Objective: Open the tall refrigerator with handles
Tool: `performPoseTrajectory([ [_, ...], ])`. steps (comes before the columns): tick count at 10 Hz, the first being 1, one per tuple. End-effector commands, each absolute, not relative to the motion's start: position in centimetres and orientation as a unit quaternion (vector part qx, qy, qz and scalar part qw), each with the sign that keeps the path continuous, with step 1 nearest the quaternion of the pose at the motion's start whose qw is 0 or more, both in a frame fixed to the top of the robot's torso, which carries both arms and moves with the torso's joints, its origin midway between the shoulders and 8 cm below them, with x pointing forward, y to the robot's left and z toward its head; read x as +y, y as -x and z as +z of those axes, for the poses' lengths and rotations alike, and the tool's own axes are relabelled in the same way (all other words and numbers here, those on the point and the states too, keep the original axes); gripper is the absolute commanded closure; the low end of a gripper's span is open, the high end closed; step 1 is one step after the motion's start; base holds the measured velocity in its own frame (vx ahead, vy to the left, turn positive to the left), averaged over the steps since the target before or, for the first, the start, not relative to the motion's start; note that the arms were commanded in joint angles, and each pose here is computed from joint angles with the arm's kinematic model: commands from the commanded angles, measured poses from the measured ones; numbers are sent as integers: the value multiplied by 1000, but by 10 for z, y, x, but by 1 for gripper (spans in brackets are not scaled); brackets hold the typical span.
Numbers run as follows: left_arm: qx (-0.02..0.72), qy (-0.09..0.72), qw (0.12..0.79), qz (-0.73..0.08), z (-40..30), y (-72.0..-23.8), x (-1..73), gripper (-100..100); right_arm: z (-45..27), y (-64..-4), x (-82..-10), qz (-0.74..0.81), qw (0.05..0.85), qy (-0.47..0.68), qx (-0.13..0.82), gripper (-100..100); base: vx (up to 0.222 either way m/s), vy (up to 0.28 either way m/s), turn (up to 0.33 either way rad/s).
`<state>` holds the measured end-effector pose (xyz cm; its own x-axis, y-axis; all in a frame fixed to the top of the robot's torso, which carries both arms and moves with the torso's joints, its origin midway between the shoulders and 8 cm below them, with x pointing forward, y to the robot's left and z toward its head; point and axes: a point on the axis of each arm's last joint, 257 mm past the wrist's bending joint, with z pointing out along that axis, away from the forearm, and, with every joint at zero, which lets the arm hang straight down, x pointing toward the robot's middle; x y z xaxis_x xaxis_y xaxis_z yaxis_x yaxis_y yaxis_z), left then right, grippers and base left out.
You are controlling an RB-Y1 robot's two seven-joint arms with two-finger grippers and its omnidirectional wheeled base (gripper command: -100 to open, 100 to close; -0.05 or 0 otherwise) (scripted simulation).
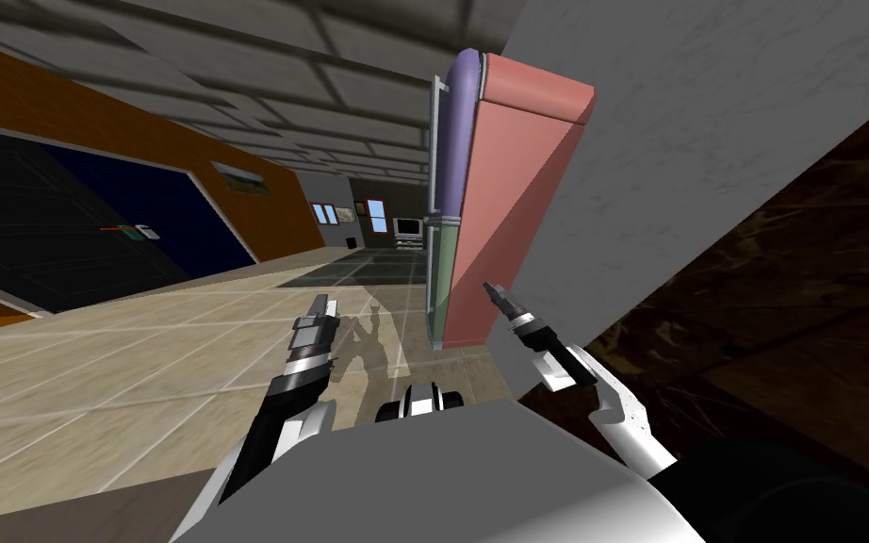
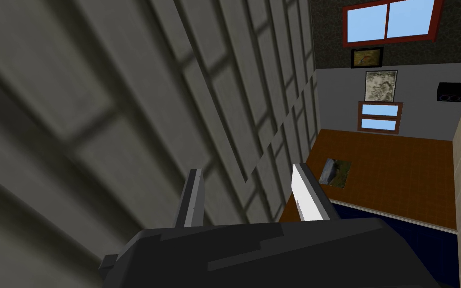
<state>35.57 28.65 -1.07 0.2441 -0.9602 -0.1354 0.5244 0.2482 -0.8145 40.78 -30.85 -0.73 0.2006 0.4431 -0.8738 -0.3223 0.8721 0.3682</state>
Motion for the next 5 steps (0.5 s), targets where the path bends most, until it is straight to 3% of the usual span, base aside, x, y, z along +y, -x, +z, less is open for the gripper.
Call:
performPoseTrajectory([
  [1,332,329,717,-518,-11,-356,286,0,-5,-413,-311,202,777,-11,596,-100,49,63,17],
  [5,332,329,717,-518,-11,-356,286,0,-1,-423,-319,127,778,56,613,-100,53,67,26],
])
